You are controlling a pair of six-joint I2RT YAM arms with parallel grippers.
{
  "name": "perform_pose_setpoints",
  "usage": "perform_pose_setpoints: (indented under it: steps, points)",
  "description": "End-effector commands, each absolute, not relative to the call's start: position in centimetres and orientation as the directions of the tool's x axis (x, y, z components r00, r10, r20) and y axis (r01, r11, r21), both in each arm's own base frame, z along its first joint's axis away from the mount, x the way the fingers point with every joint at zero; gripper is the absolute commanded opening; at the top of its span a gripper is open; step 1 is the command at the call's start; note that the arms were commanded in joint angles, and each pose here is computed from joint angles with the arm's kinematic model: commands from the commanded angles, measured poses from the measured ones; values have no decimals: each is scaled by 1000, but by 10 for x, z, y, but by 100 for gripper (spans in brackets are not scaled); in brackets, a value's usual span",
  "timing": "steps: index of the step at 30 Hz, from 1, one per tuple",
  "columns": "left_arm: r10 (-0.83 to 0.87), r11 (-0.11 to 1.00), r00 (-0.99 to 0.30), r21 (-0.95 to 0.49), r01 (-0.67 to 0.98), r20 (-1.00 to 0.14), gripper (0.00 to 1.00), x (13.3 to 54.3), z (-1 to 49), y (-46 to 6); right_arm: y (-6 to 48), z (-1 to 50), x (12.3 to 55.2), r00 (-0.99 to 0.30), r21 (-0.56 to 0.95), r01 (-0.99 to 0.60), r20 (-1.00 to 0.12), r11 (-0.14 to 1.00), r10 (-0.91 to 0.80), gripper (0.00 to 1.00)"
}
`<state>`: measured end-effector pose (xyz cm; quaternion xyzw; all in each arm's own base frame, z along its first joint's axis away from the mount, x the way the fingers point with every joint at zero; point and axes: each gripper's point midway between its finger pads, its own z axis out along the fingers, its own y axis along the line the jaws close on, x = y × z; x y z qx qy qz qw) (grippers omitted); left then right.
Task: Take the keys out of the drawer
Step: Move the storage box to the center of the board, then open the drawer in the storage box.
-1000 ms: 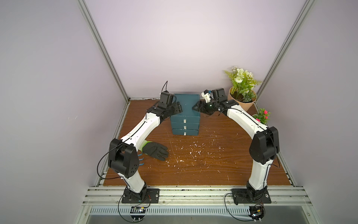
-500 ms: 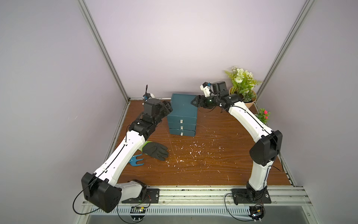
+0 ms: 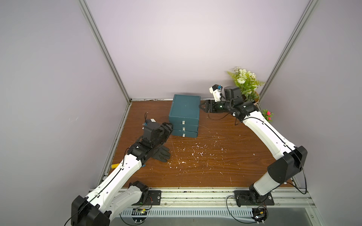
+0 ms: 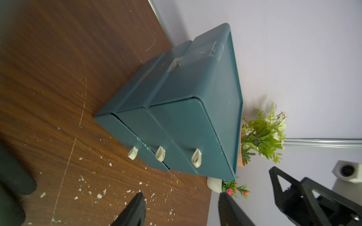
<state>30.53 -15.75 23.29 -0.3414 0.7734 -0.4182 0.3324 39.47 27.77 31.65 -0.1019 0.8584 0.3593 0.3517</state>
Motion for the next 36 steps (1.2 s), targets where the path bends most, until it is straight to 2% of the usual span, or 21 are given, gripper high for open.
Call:
perform_pose_setpoints:
  steps: [1, 12, 19, 29, 36]
  points:
    - [-808, 295, -578, -926, -233, -112, 59, 301, 239, -178, 285, 332, 385, -721, 580, -450, -685, 679, 107, 71]
    - [-773, 213, -632, -962, -170, -59, 55, 312, 245, -204, 301, 310, 366, -802, 655, -403, -589, 639, 97, 64]
    - [-800, 147, -599, -979, -139, -36, 48, 324, 247, -205, 298, 316, 360, -788, 645, -413, -607, 643, 104, 59]
    - [-780, 126, -625, -982, -142, -9, 44, 343, 241, -225, 310, 334, 364, -773, 657, -464, -628, 594, 91, 55]
    - [-811, 116, -585, -978, -175, 8, 39, 349, 231, -221, 309, 344, 367, -739, 646, -493, -664, 583, 111, 54]
